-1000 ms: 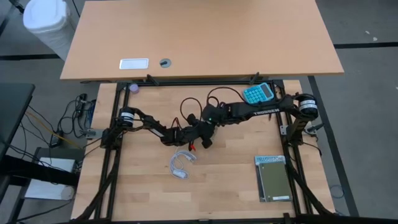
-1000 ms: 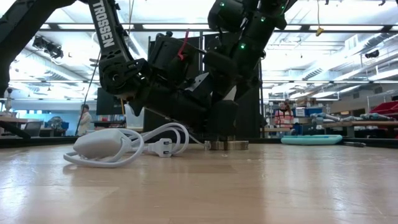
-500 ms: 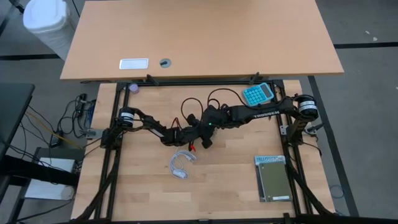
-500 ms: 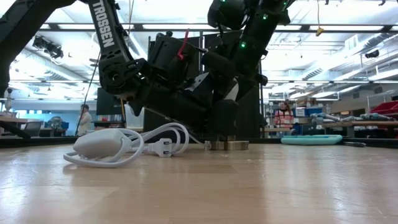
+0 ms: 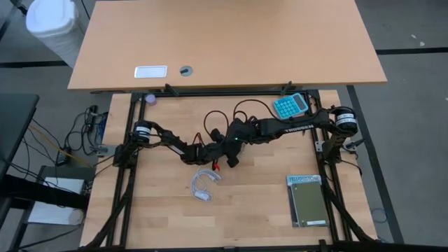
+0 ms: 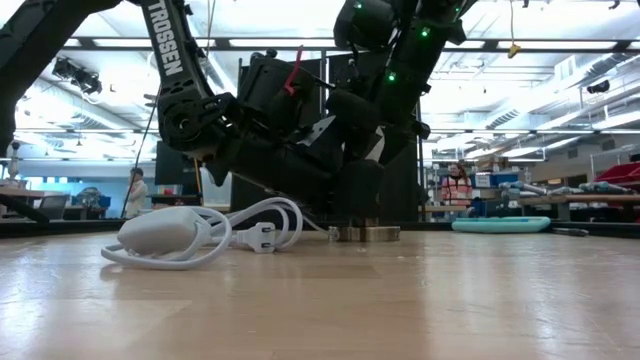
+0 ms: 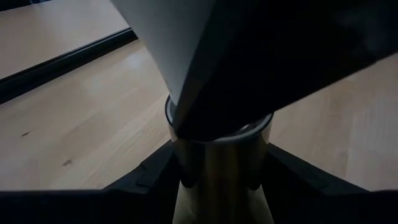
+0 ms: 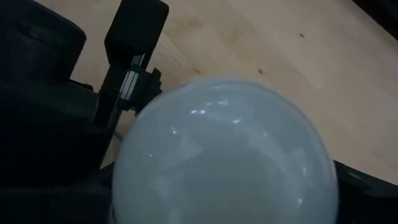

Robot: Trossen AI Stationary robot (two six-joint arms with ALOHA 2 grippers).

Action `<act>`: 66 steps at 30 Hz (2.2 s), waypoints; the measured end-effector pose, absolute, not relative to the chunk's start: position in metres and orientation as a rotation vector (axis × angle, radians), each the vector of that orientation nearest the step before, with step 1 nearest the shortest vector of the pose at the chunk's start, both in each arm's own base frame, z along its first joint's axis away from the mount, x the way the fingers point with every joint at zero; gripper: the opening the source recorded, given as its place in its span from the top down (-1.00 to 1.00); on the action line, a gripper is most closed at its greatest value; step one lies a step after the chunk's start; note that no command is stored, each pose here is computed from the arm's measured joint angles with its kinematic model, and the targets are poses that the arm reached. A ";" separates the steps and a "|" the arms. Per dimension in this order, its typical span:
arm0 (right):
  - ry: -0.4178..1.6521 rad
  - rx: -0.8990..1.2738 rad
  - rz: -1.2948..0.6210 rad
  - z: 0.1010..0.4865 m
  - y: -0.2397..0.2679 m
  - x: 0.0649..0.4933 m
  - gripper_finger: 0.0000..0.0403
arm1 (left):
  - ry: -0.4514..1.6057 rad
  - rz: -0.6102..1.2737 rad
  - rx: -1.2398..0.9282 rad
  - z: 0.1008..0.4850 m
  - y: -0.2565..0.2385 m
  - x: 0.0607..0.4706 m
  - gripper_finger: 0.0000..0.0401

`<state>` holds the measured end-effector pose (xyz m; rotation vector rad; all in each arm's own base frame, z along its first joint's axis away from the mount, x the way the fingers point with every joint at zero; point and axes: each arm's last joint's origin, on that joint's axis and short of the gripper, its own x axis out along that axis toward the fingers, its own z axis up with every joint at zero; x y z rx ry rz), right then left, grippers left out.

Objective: Screw lightbulb
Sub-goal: Insert the lightbulb into the socket

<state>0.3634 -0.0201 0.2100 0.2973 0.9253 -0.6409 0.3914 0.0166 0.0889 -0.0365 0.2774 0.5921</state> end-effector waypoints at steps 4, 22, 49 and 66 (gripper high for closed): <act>0.930 0.280 -0.630 0.210 -0.020 0.363 -0.64 | 0.277 0.592 -0.036 0.089 0.016 0.391 0.03; 0.964 0.166 -0.442 0.232 -0.001 0.353 -0.70 | 0.267 0.591 -0.045 0.091 0.016 0.392 0.03; 0.796 0.177 -0.576 0.217 0.007 0.271 -0.63 | 0.332 0.262 -0.044 0.085 -0.013 0.394 -0.35; 0.660 0.252 -0.517 0.212 0.020 0.246 -0.63 | 0.339 0.219 -0.007 0.109 -0.014 0.405 -0.94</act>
